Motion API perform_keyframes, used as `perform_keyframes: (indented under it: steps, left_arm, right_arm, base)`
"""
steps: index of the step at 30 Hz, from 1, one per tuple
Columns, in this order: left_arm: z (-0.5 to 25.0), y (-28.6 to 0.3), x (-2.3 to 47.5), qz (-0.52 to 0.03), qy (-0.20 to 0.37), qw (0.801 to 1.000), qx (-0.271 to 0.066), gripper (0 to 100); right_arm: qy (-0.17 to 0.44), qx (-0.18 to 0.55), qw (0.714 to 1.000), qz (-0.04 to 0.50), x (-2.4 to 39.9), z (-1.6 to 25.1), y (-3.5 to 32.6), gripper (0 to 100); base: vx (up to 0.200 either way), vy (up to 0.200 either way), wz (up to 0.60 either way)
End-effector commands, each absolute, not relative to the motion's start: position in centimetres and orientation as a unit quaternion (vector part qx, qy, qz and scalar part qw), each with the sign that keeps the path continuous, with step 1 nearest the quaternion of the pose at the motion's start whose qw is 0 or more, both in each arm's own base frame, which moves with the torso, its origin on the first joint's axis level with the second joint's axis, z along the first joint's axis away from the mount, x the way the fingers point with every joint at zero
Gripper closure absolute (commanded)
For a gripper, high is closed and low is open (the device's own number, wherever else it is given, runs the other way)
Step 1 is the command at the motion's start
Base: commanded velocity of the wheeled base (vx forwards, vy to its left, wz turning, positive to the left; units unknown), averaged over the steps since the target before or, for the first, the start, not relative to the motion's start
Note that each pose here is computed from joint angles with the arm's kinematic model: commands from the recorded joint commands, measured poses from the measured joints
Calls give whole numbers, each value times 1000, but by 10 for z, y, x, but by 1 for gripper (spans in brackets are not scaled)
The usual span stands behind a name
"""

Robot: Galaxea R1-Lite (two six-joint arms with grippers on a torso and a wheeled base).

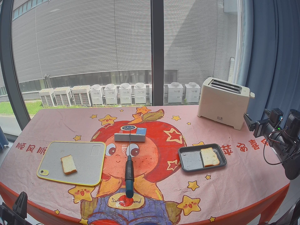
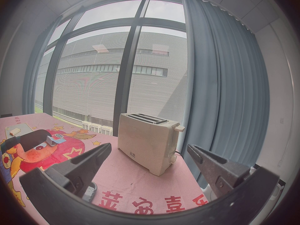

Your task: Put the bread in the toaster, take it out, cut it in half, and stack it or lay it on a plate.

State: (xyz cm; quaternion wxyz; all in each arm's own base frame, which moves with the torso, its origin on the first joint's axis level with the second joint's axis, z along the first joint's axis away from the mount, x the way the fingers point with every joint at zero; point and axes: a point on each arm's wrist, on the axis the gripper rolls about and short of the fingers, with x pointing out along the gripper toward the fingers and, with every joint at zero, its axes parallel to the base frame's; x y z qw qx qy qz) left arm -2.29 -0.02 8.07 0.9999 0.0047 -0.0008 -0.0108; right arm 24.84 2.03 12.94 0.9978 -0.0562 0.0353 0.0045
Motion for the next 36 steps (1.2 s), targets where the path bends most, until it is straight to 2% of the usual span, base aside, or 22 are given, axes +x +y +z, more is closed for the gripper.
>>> perform_keyframes:
  steps: [1, 10, 16, 32, 36]
  left_arm:
    - [75, 0, -23, -11, 0, 1000, 5, 100]
    - [75, 0, -23, -11, 0, 1000, 5, 100]
    - [75, 0, -23, -11, 0, 1000, 5, 100]
    - [75, 0, -23, -11, 0, 1000, 5, 100]
    - [75, 0, -23, -11, 0, 1000, 5, 100]
  right_arm:
    - [35, -56, 998, 2, 248, 130, 20, 0]
    - [42, -52, 998, -13, 242, 127, 21, 0]
    - [19, -50, 998, -19, 239, 138, 19, 0]
    - [15, -24, 999, -34, 231, 140, 11, 0]
    - [-5, -21, 999, -34, 225, 143, 11, 0]
  base:
    - [0, 0, 0]
    - [0, 0, 0]
    - [0, 0, 0]
    - [0, 0, 0]
    - [0, 0, 0]
